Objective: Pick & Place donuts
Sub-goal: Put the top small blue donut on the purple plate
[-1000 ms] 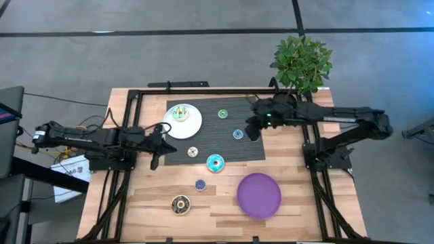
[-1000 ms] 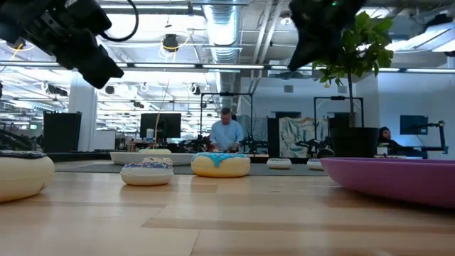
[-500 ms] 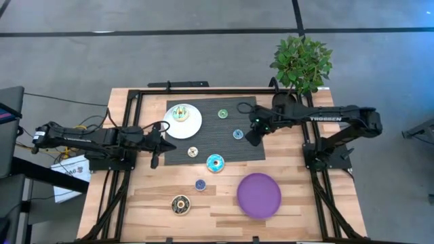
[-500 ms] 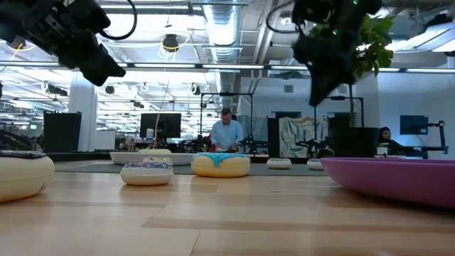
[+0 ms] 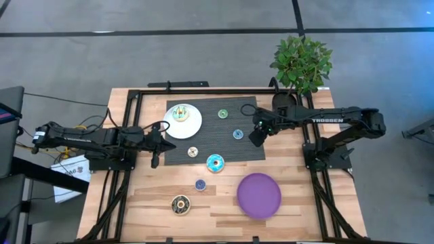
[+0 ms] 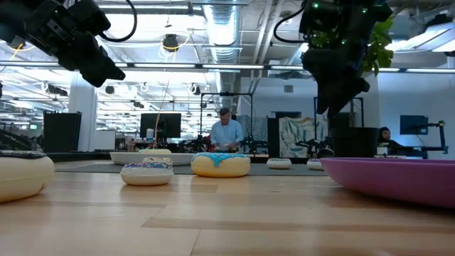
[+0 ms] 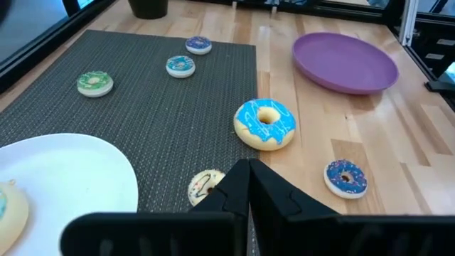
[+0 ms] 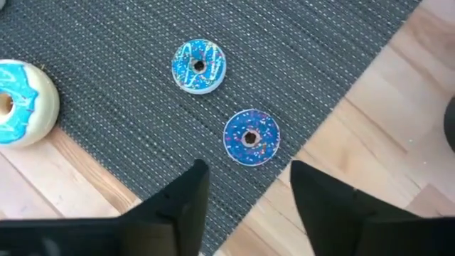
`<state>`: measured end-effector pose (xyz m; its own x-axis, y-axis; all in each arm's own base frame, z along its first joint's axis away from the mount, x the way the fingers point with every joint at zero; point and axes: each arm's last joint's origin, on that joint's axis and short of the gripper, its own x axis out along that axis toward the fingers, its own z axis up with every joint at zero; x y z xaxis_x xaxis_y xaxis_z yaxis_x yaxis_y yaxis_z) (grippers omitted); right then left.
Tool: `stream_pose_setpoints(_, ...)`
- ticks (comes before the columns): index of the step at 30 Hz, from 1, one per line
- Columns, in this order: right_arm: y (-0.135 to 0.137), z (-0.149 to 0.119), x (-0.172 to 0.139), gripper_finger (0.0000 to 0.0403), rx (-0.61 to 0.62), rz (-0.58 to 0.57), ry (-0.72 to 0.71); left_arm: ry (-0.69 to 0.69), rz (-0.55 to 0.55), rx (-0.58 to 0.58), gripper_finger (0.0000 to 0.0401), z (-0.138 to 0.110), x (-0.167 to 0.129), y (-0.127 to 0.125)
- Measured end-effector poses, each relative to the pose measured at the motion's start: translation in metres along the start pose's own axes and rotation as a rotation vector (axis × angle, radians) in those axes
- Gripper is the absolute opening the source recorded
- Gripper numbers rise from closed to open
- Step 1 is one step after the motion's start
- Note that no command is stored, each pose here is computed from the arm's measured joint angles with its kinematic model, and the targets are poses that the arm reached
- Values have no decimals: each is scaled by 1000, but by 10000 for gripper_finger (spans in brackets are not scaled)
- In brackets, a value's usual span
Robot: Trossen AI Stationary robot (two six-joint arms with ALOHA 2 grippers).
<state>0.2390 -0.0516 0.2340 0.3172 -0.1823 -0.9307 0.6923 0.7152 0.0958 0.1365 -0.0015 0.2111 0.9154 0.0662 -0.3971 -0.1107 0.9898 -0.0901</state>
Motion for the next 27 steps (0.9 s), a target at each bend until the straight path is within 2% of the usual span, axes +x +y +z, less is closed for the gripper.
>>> stream_pose_setpoints(4, -1, 0, 0, 252, 33, -30, -17, -1, 8, -1, 0, 0, 0, 0)
stream_pose_setpoints(8, -3, 2, 4, 282, 90, -128, -60, -1, 8, -2, 0, 0, 0, 0)
stream_pose_setpoints(12, -3, 2, 4, 286, 98, -136, -66, -1, 8, -12, 0, 0, 0, 0)
stream_pose_setpoints(18, -8, 2, 6, 285, 192, -149, -43, -1, 8, -10, 0, 0, 0, 0)
stream_pose_setpoints(23, -4, 4, 24, 285, 195, -122, 42, -2, 20, -6, 0, 0, 0, 1)
stream_pose_setpoints(27, 3, 1, 44, 285, 165, -146, 121, -3, 23, -10, 0, 0, 0, 1)
